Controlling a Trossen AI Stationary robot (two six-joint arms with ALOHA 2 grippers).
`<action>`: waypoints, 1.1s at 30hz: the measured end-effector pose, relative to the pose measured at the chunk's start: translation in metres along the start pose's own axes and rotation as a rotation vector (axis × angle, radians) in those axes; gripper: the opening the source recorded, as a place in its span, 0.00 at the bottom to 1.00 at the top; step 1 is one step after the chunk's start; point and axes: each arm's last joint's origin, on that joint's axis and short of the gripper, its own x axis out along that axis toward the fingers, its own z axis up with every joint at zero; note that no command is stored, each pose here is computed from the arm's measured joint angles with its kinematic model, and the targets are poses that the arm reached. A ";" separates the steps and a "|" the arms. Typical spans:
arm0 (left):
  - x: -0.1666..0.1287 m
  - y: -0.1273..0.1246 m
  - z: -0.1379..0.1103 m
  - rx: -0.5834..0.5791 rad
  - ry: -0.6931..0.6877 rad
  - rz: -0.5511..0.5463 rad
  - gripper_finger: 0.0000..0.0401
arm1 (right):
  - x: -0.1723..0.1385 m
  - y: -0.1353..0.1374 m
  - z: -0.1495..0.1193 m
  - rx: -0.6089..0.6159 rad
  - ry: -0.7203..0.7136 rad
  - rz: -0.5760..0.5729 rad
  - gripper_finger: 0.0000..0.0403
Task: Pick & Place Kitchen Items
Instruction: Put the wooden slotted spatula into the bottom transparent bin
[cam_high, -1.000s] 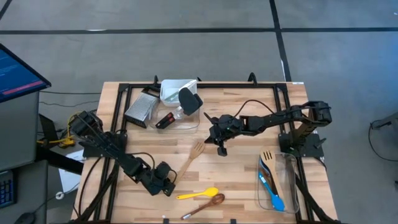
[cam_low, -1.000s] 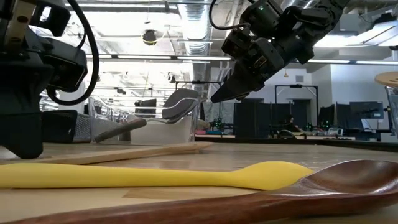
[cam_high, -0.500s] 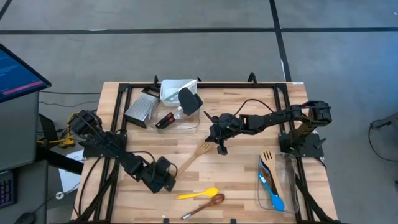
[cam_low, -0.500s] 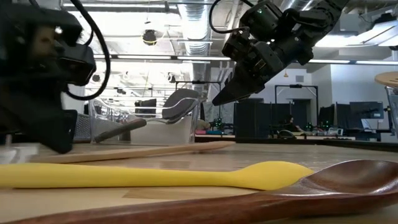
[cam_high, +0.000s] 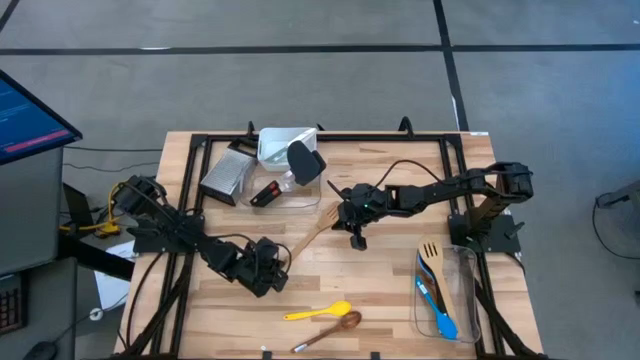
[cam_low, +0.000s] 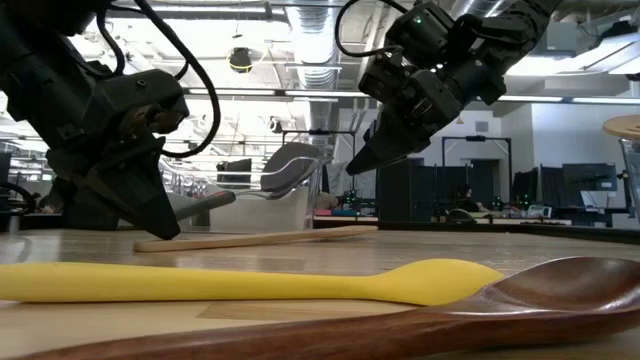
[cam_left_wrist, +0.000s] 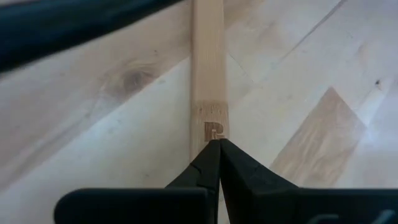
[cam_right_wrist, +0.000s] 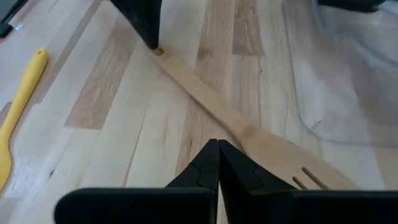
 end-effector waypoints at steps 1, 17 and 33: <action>0.000 0.001 0.000 0.004 -0.004 0.008 0.00 | 0.000 0.000 0.000 0.001 0.004 0.000 0.00; -0.001 0.010 -0.001 0.084 -0.065 0.106 0.00 | -0.003 -0.015 -0.005 0.042 0.043 -0.105 0.00; -0.001 0.010 -0.001 0.080 -0.063 0.098 0.00 | 0.031 -0.076 -0.037 0.127 0.141 -0.278 0.00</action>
